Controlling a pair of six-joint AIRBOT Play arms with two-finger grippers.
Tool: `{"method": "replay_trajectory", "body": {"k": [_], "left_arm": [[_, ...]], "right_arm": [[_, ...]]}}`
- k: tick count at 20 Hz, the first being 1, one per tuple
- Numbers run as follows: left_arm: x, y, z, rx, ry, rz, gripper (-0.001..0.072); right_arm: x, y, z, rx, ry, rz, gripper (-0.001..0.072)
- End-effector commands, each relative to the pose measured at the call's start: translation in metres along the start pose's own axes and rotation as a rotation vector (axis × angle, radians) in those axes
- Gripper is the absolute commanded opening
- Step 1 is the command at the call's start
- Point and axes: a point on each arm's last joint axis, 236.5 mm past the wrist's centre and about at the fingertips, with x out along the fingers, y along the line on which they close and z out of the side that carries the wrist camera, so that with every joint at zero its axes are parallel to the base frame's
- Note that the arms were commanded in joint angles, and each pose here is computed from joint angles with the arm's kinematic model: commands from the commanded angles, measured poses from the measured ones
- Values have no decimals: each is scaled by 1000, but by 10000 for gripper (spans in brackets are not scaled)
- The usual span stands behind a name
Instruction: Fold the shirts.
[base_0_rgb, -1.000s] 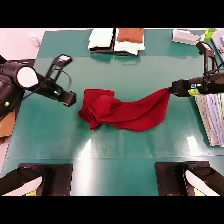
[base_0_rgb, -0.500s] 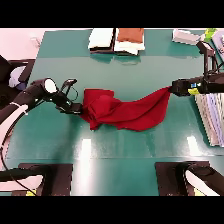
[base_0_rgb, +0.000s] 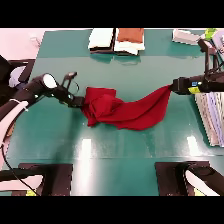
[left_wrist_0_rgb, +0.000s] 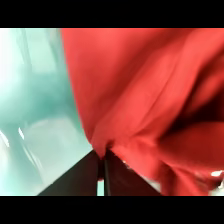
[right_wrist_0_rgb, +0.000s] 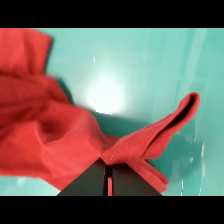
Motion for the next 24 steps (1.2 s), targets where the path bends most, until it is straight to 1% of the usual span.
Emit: {"method": "replay_trajectory", "body": {"k": [1, 4, 5, 8, 11, 14, 16, 17, 19, 22, 24], "left_arm": [[-106, -8, 60, 119, -267, 87, 25], [-268, -36, 95, 222, -648, 178, 25], [-323, -48, 94, 256, -772, 211, 25], [-454, -91, 61, 324, -1070, 226, 24], [-540, -120, 18, 368, -1289, 226, 24], [-590, -134, -7, 390, -1417, 238, 23], [-610, -134, -9, 392, -1486, 262, 23], [-610, -132, -5, 388, -1490, 276, 23], [-590, -124, 14, 378, -1423, 283, 23], [-513, -92, 72, 338, -1184, 318, 23], [-436, -65, 116, 306, -986, 323, 24]], "right_arm": [[-37, 14, 46, -43, -153, 7, 15], [-115, 42, 102, -117, -377, 17, 15], [-147, 51, 117, -143, -456, 15, 15], [-229, 69, 140, -194, -643, -1, 15], [-288, 66, 142, -197, -747, -55, 15], [-323, 41, 137, -147, -794, -166, 14], [-332, 19, 132, -95, -791, -244, 14], [-331, 13, 130, -73, -780, -256, 14], [-320, 10, 130, -61, -737, -225, 13], [-276, 4, 138, -34, -608, -134, 13], [-216, -10, 140, 3, -462, -79, 13]]}}
